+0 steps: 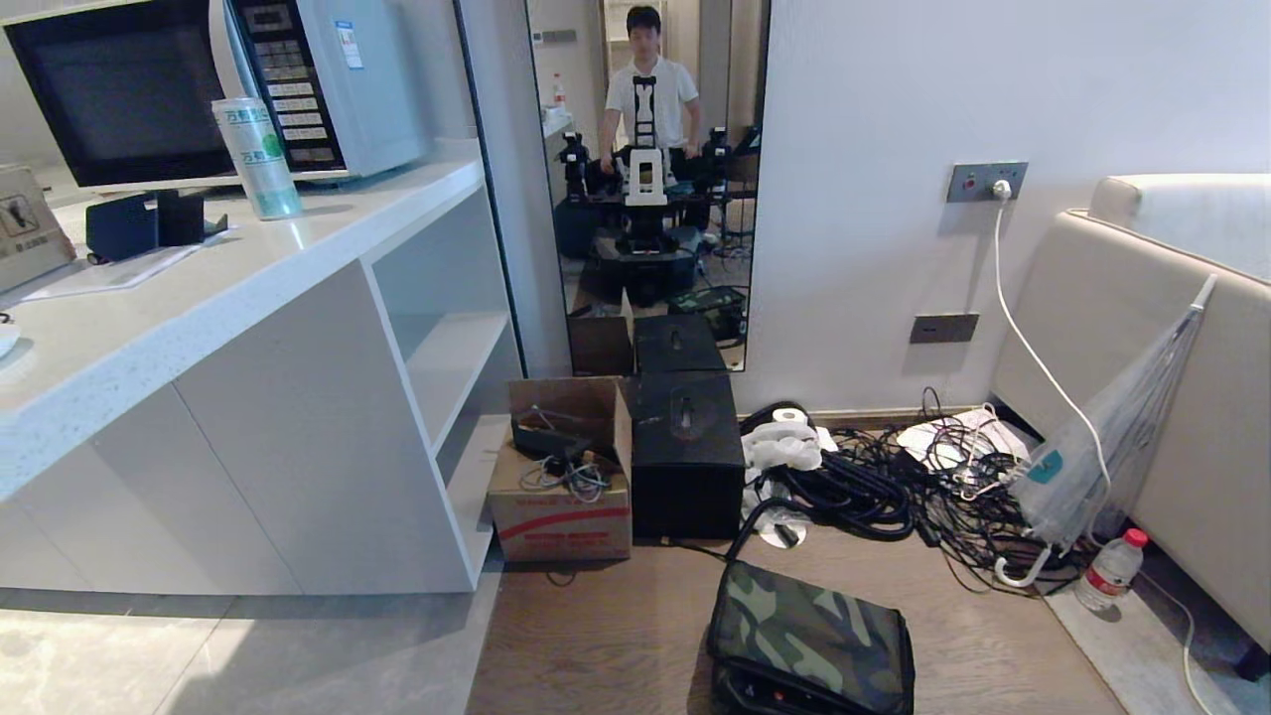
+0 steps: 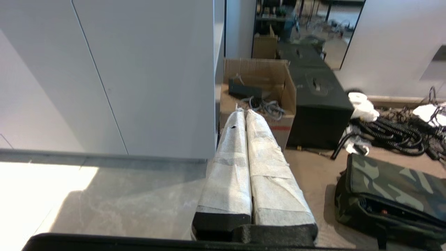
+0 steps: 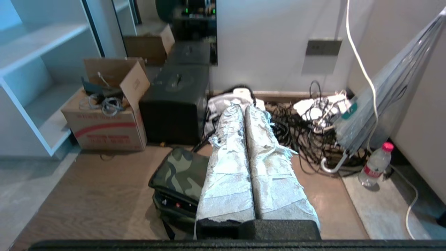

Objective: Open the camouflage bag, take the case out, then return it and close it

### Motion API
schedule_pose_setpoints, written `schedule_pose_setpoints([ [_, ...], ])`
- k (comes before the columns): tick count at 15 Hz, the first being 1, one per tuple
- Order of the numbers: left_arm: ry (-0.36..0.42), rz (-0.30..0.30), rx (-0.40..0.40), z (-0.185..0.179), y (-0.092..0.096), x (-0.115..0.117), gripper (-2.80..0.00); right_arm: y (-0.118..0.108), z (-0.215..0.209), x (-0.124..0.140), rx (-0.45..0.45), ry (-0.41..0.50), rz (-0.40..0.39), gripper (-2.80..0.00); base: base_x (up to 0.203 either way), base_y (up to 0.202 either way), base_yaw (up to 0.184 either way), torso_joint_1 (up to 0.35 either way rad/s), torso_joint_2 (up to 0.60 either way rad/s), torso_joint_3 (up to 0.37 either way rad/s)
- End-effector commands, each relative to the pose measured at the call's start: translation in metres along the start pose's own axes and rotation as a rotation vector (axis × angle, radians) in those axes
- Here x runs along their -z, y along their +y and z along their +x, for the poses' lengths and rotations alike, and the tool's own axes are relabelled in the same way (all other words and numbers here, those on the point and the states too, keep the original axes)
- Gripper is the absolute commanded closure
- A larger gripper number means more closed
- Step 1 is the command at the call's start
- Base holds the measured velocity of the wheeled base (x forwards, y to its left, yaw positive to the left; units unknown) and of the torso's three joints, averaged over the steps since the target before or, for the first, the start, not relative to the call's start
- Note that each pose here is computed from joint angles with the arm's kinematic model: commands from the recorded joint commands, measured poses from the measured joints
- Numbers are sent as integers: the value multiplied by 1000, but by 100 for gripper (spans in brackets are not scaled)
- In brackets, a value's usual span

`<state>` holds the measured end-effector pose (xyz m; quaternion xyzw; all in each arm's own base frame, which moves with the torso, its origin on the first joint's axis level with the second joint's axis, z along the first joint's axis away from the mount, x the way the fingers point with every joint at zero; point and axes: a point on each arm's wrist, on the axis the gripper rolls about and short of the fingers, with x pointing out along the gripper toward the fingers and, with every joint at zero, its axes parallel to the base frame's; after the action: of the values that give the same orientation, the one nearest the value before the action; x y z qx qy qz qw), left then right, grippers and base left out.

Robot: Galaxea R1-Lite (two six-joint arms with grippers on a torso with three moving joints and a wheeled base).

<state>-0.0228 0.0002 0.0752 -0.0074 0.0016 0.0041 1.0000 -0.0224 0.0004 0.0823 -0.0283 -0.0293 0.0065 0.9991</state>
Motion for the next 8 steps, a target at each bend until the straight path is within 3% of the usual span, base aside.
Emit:
schedule_pose_setpoints([
  [1, 0, 0, 0, 0, 0, 0, 0, 0, 2, 9, -2, 32, 0, 0, 0, 0, 0, -2, -7, 203],
  [4, 0, 3, 0, 0, 0, 0, 0, 0, 2, 9, -2, 32, 0, 0, 0, 0, 0, 3, 4, 191],
  [8, 0, 7, -1, 0, 0, 0, 0, 0, 2, 9, -2, 32, 0, 0, 0, 0, 0, 1, 2, 59],
])
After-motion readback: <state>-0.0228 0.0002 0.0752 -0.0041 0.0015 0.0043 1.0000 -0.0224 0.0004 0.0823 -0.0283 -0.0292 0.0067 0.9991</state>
